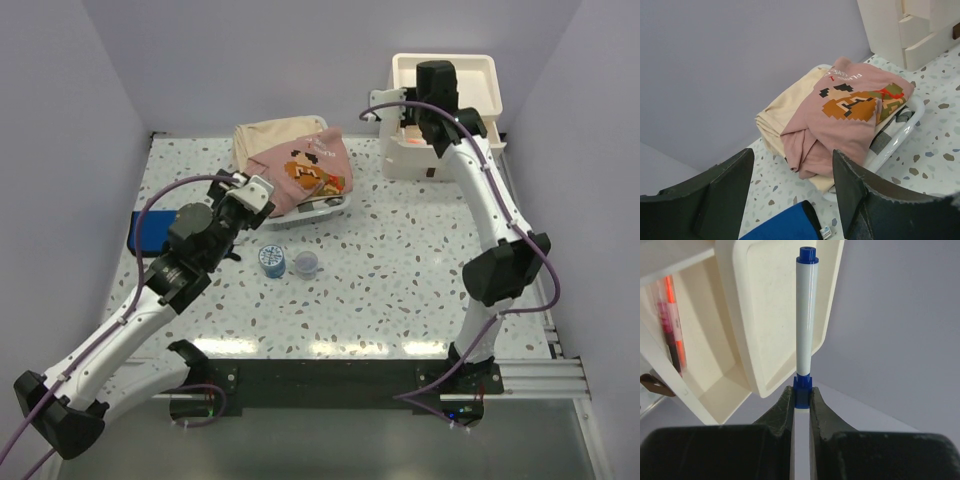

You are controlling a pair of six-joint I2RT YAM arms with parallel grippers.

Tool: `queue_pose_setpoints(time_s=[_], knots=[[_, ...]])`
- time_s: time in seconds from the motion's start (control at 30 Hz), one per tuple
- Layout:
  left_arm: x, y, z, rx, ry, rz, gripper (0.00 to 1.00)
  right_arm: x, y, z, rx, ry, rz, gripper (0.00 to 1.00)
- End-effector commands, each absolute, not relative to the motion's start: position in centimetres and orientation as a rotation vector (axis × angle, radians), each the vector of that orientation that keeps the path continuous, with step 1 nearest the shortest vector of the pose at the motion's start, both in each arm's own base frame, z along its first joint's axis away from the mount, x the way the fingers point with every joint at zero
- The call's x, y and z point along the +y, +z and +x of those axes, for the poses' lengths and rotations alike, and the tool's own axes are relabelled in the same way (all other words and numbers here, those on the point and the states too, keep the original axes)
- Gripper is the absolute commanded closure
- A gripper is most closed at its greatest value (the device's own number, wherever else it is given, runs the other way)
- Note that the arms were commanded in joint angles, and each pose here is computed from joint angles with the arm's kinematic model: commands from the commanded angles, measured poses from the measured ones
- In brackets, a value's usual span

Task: Sort the stationery into containers
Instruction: Place the pen in the drawer.

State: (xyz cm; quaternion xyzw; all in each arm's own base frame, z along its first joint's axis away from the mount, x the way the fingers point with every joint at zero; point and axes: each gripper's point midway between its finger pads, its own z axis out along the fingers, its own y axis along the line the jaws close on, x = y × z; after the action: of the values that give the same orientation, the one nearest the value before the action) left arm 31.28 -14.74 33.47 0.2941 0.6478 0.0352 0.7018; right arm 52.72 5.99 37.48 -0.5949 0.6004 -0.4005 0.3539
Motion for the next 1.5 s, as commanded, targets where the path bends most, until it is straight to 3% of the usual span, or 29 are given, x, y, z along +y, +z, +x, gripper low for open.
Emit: queue_pose_setpoints(time_s=[0.0, 0.47, 1.3, 1.47], knots=[[-14.8, 35.2, 30.8, 1.384, 0.021, 0.594, 0.31, 3.3, 36.6, 52.6, 1.568, -1.051, -1.753, 1.00], [-15.7, 35.0, 30.8, 1.393, -0.032, 0.606, 0.31, -0.2, 31.8, 53.5, 1.649, -0.995, -1.902, 1.00], [-15.7, 35.0, 31.1, 1.421, -0.090, 0.588, 0.31, -2.9, 27.9, 56.2, 1.683, -1.253, -2.070, 1.00], [-15.9, 35.1, 31.3, 1.424, -0.102, 0.585, 0.31, -3.0, 29.2, 57.4, 1.682, -1.312, -1.935, 0.46]])
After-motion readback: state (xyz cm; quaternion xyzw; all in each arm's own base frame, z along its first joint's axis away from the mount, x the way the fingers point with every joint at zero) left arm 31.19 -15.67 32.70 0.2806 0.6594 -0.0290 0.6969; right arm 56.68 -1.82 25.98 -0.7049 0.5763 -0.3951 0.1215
